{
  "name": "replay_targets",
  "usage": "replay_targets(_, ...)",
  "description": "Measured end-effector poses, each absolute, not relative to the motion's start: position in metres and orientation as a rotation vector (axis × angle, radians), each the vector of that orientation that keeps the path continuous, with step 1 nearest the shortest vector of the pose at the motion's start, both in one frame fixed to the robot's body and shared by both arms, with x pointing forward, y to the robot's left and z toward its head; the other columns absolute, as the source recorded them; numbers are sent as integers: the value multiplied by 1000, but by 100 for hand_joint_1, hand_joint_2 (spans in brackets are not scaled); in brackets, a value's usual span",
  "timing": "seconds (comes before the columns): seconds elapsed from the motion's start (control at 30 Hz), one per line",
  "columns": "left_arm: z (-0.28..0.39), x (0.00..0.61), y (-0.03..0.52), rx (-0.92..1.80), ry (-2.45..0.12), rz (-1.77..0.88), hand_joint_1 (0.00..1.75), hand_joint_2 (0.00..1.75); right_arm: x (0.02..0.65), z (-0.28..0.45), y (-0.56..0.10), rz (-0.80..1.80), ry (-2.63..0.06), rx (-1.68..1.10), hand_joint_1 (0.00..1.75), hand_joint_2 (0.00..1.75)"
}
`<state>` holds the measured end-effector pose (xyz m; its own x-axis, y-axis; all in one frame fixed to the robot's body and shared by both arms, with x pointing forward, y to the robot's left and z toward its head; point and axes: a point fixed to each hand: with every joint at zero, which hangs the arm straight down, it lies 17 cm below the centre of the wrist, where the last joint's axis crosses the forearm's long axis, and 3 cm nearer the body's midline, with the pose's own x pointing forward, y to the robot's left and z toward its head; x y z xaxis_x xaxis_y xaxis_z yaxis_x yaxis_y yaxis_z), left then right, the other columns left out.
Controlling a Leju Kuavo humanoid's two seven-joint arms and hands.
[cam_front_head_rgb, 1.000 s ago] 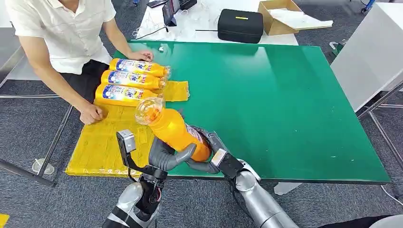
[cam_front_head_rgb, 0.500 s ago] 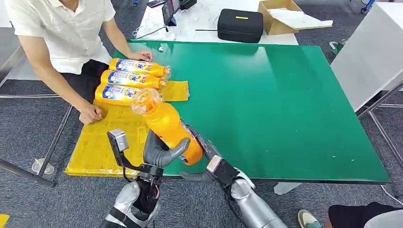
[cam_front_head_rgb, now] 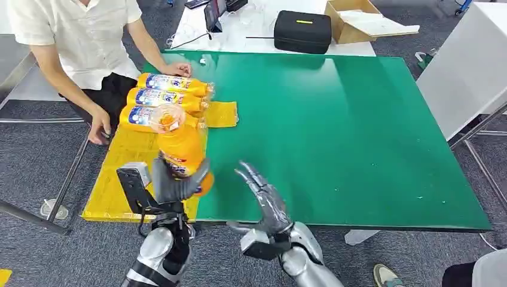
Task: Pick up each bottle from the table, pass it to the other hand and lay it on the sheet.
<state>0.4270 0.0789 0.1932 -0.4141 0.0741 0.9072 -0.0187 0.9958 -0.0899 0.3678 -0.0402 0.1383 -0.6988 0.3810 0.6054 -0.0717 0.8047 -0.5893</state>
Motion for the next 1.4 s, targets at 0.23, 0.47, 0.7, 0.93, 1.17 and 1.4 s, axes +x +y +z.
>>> replay_targets(0.23, 169, 449, 118, 498, -2041, -338, 175, 175, 358, 183, -107, 548, -2322, -544, 0, 175)
replay_targets(0.47, 147, 467, 142, 682, -1961, -527, 175, 175, 358, 211, -152, 401, -2335, -660, 0, 175)
replay_targets(0.7, 78, 509, 152, 750, -1705, -1060, 175, 175, 364, 214, -162, 202, -2304, -532, 0, 175)
replay_targets(0.93, 19, 519, 182, 650, -1450, -1230, 175, 175, 362, 212, -144, 133, -2288, -376, 0, 175)
replay_targets(1.17, 8, 520, 196, 653, -1398, -1249, 175, 175, 359, 212, -136, 158, -2298, -350, 0, 175)
replay_targets(1.4, -1, 518, 199, 625, -1358, -1265, 30, 175, 359, 211, -134, 155, -2294, -327, 0, 175)
